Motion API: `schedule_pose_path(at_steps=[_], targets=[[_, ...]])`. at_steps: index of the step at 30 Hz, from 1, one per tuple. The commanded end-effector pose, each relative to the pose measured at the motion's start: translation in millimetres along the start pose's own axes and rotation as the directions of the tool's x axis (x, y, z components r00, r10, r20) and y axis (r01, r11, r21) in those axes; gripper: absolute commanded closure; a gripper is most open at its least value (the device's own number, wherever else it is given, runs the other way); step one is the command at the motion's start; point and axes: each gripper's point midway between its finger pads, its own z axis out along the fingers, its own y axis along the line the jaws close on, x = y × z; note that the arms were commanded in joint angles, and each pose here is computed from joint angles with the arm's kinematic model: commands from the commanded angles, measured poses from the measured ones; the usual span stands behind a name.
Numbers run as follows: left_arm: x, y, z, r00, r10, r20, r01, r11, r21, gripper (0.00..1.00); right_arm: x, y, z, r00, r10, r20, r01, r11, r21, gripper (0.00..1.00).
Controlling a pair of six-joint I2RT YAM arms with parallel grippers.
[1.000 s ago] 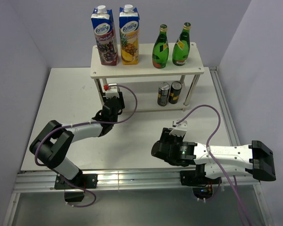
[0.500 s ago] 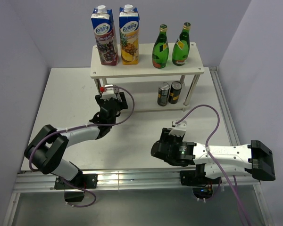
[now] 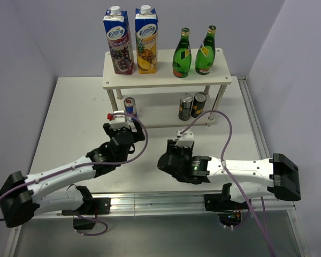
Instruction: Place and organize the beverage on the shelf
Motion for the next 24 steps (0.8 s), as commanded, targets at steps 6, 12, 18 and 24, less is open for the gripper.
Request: schedule_pose_path(at_steps=[6, 12, 18, 24], targets=[[-70.9, 58.2, -55.3, 0.997, -0.061, 0.055, 0.068, 0.989, -0.132, 0.02, -83.7, 88.4, 22.5, 0.985, 0.09, 0.149, -0.076, 0.992, -0.099, 1.0], [-80.6, 94.4, -79.1, 0.975, -0.163, 0.149, 0.191, 0.961, -0.201, 0.03, -101.0, 113.7, 65.1, 0.98, 0.095, 0.177, -0.084, 0.994, -0.071, 1.0], [-79.5, 103.9, -84.1, 0.965, -0.187, 0.186, 0.22, 0.959, -0.179, 0.04, -120.3, 128.5, 100.2, 0.973, 0.101, 0.207, -0.096, 0.995, -0.034, 1.0], [-78.0, 108.1, -82.6, 0.971, -0.154, 0.183, 0.195, 0.952, -0.237, 0.05, -137.9, 135.2, 125.7, 0.966, 0.094, 0.242, -0.094, 0.995, -0.015, 1.0]])
